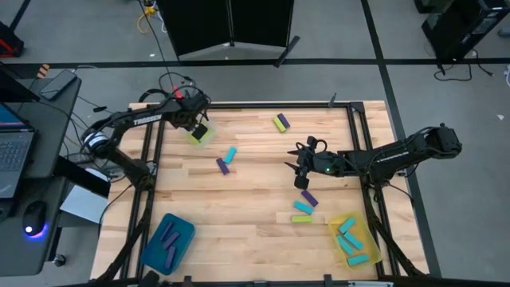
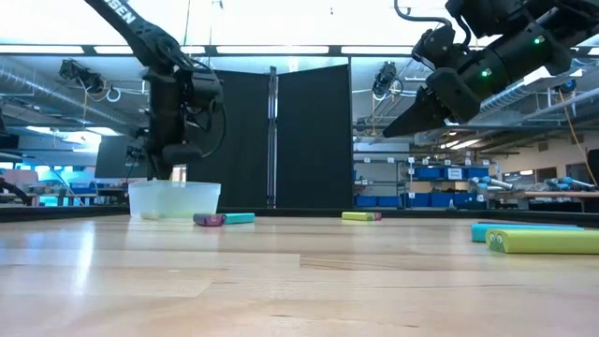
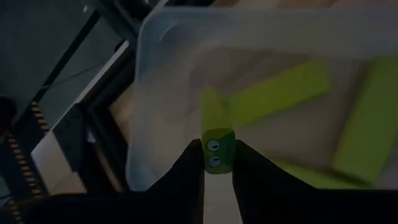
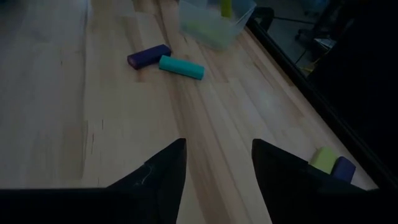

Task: Sort blocks
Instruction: Put the green block into the transparent bin, then put the purple block into the blue bin

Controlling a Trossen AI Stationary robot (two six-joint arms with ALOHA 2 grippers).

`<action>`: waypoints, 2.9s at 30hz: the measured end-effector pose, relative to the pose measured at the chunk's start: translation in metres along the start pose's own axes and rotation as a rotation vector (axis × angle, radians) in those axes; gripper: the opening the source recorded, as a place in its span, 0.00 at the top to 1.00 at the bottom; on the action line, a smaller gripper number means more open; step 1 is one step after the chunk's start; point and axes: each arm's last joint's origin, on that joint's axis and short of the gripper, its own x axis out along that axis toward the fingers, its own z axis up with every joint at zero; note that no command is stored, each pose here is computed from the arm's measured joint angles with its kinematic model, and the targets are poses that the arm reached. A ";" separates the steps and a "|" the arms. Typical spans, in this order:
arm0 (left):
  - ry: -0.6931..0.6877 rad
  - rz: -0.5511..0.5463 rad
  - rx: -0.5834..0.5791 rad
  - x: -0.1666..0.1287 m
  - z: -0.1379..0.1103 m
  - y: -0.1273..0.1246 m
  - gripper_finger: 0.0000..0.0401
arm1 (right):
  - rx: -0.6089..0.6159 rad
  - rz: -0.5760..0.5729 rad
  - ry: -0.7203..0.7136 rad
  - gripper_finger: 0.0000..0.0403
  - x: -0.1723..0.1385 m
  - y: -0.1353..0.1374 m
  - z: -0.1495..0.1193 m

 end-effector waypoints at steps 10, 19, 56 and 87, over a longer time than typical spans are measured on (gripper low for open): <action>0.019 0.003 -0.006 0.013 0.004 -0.007 0.83 | 0.001 -0.001 0.000 0.53 0.000 0.000 0.000; 0.029 -0.040 0.004 0.013 0.004 -0.013 0.71 | 0.008 0.000 0.001 0.53 0.000 0.000 0.000; -0.815 -0.515 0.007 -0.055 -0.041 -0.126 0.88 | 0.475 -0.123 0.046 0.62 0.015 -0.043 -0.007; -1.145 -0.708 0.068 -0.055 -0.055 -0.124 0.88 | 0.472 -0.123 0.381 0.51 0.092 -0.135 -0.001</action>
